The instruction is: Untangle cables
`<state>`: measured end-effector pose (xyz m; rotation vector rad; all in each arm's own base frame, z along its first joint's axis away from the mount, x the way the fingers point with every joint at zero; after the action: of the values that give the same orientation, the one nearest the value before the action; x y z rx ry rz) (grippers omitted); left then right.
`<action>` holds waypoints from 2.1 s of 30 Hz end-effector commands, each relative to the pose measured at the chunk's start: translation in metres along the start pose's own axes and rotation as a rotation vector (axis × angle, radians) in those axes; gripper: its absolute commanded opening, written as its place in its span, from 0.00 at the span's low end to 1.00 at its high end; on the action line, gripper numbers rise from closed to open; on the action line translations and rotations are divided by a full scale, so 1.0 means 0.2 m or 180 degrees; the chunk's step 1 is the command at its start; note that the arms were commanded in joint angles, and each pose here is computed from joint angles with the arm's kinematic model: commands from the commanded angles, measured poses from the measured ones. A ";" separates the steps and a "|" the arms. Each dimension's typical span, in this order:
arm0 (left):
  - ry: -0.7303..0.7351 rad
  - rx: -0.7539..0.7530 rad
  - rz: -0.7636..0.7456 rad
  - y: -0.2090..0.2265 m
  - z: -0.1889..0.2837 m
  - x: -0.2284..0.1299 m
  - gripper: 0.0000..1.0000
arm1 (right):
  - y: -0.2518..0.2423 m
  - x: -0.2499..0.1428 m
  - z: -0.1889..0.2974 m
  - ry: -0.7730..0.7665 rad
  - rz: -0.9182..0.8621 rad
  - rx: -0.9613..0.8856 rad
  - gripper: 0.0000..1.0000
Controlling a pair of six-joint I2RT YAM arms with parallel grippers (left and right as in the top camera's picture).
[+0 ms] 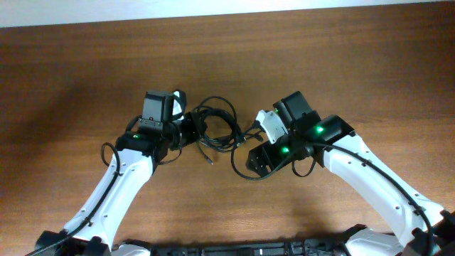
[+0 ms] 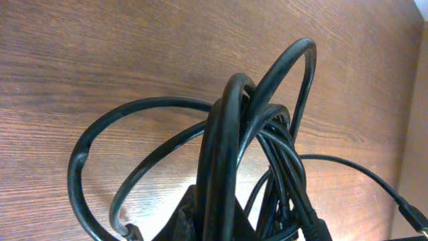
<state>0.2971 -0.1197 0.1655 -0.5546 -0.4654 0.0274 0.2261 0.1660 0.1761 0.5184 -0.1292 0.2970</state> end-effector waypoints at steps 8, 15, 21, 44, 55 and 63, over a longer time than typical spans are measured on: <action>0.0249 -0.0948 -0.0050 -0.16 0.05 -0.03 0.00 | 0.01 0.15 0.05 -0.0569 0.0673 -0.0208 0.90; 0.0168 -0.1457 -0.0131 -0.20 0.11 0.03 0.00 | 0.02 0.13 0.04 -0.0492 0.0658 -0.0095 0.43; -0.0145 -0.1042 -0.0004 -0.08 0.12 0.11 0.00 | 0.04 0.05 0.03 -0.0207 0.0558 0.0112 0.18; 0.0140 -0.1972 0.0420 -0.09 0.25 0.14 0.00 | 0.13 0.23 0.07 -0.0885 0.1261 0.0364 0.06; -0.0244 0.0030 0.0301 0.24 0.15 0.11 0.00 | 0.12 0.11 0.13 -0.0436 0.0881 0.0470 0.04; 0.0002 0.0165 -0.0329 0.27 0.14 0.04 0.00 | -0.55 0.11 0.58 -0.1365 -0.1702 -0.1411 0.06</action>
<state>0.2960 -0.0605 0.1565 -0.5017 -0.4410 0.0273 0.2745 0.0612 0.2262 0.2788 -0.4389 -0.1515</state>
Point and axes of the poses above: each gripper's point midway between its finger pads, its own z axis back along the fingers, its own y axis along the line the jaws close on, x = y × z, the point moved 7 cm from there along z, back along the fingers, and after that the axes turned 13 degrees about -z, right-handed, at the moved point
